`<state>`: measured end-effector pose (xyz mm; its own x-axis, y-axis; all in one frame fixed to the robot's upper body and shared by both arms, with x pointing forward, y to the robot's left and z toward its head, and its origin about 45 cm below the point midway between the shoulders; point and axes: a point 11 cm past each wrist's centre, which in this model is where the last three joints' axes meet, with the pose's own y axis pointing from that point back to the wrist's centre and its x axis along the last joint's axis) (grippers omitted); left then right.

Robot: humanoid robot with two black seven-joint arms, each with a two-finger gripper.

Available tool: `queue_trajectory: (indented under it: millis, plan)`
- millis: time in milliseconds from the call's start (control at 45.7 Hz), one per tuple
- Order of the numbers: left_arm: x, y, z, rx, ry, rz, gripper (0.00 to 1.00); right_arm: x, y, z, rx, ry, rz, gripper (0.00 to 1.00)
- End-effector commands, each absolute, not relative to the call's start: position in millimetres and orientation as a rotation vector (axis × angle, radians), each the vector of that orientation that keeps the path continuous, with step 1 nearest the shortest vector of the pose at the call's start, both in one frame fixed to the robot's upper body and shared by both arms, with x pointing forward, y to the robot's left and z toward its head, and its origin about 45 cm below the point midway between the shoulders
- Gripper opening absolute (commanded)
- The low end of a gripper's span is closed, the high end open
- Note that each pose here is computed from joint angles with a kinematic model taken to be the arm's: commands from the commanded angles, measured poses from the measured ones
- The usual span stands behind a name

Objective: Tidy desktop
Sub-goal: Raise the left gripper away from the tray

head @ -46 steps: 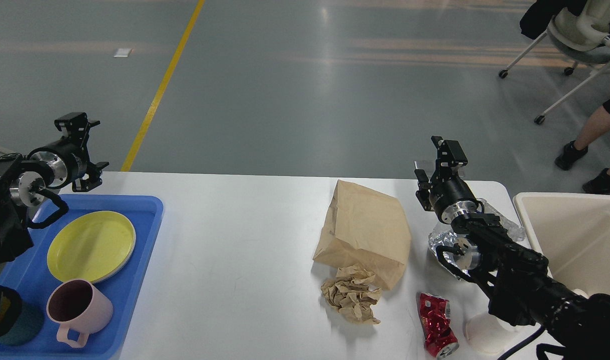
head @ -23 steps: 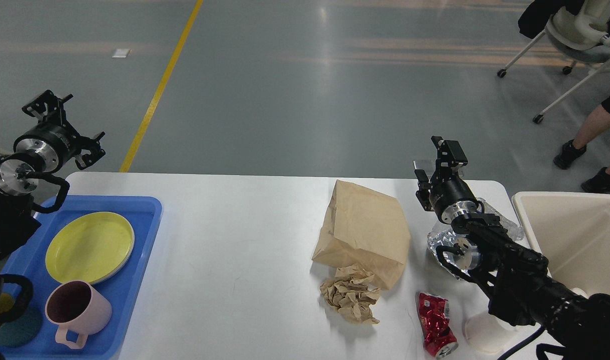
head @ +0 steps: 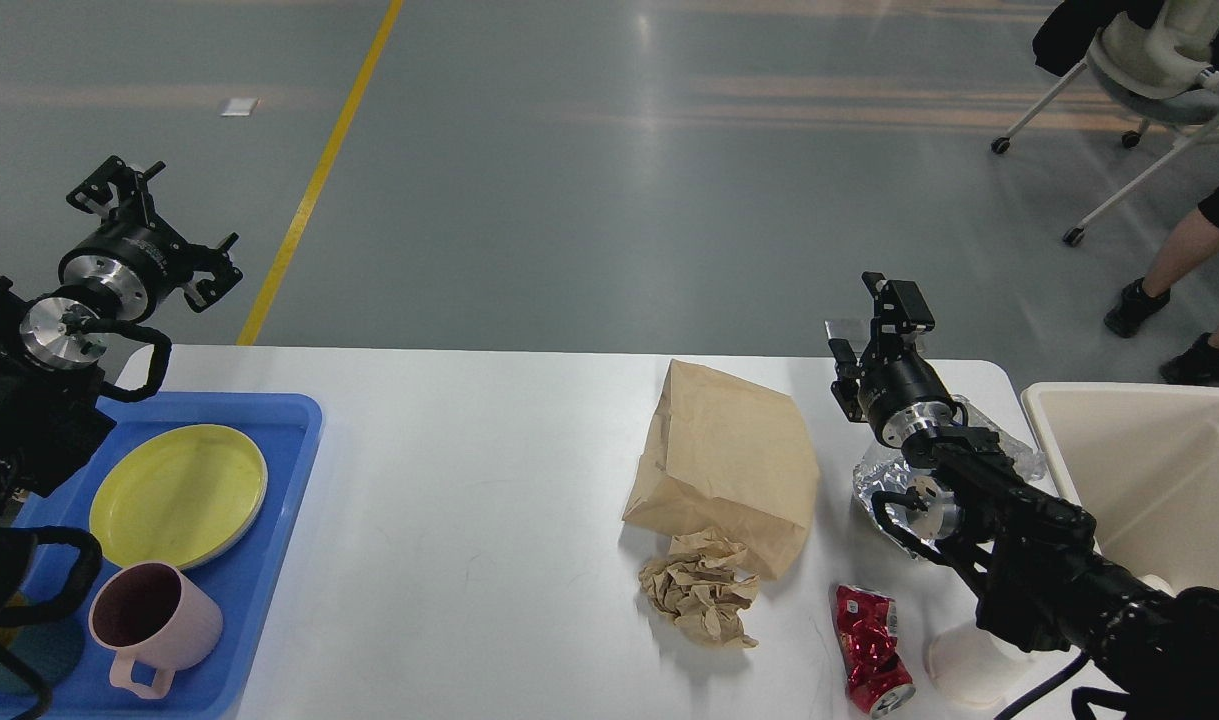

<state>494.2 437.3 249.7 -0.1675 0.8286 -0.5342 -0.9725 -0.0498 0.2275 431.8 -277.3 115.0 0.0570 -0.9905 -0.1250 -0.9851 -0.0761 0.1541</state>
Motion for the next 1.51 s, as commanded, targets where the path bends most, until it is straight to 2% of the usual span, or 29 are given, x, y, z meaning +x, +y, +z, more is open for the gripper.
queue_trajectory:
  millis: [0,810,1488]
  plan:
    - [492,438,245,-0.297,0.639,1.634,0.96,432,-277,115,2.264,-2.116,-0.307,1.0]
    - [480,414,197,-0.24,0.727,1.611,0.96,432,-277,115,2.264,-2.116,-0.307,1.0]
    - [482,384,183,-0.23,0.771,1.562,0.96,432,-277,115,2.264,-2.116,-0.307,1.0]
